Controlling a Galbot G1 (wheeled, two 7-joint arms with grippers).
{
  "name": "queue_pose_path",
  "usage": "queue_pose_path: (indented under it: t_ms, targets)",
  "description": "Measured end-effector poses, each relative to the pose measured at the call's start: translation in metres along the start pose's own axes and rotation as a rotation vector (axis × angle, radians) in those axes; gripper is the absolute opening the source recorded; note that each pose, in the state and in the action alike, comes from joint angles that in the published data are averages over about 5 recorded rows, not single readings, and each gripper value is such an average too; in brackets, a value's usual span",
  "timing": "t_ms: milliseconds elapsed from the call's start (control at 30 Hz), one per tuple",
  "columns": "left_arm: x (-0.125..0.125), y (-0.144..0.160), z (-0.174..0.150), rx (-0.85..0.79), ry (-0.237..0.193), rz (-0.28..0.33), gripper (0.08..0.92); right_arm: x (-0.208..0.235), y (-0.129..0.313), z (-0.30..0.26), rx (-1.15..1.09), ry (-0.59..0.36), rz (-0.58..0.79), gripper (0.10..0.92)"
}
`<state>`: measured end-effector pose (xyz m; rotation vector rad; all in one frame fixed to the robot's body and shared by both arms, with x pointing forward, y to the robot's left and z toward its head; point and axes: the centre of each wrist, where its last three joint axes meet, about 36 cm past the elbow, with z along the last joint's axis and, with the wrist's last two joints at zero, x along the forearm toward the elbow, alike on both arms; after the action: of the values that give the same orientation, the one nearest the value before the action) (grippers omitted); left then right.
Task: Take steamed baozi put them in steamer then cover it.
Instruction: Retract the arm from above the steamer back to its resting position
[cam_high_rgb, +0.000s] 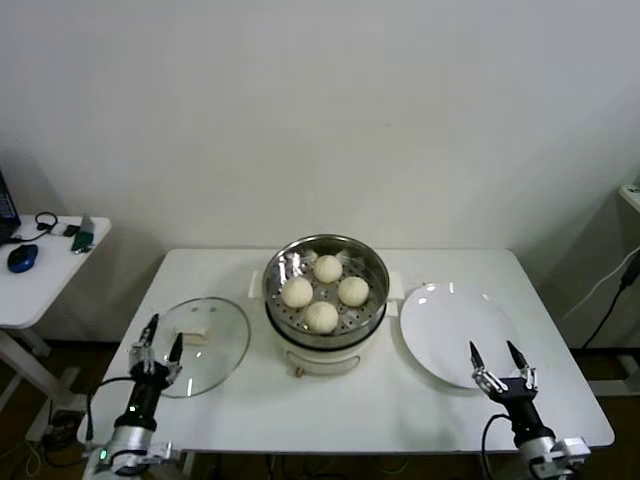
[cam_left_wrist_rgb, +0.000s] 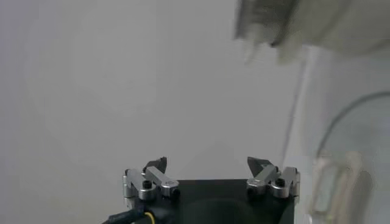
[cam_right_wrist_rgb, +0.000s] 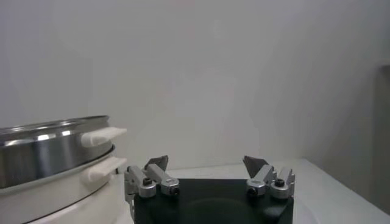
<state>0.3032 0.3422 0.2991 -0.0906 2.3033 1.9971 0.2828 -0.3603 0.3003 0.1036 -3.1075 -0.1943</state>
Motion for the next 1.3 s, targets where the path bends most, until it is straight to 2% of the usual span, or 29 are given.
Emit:
queue_pose_path:
  t_ms: [333,600,1067,1167,1300]
  targets:
    - [-0.018,-0.033,0.028,-0.114,-0.001,0.100,0.823,0.012,0.008,0.000,-0.004,-0.004,0.018,0.823]
    - [-0.039,-0.046,0.037,-0.137,0.026,0.163,0.823,0.015,0.007,-0.001,0.004,-0.009,0.028,0.823]
    - [-0.074,-0.056,0.035,-0.146,0.062,0.180,0.822,0.020,0.007,0.003,0.006,-0.010,0.043,0.823]
    - [-0.078,-0.057,0.034,-0.150,0.069,0.184,0.782,0.020,0.007,0.004,0.006,-0.010,0.046,0.823]
    - [-0.079,-0.059,0.032,-0.150,0.077,0.187,0.672,0.020,0.007,0.004,0.006,-0.011,0.049,0.823]
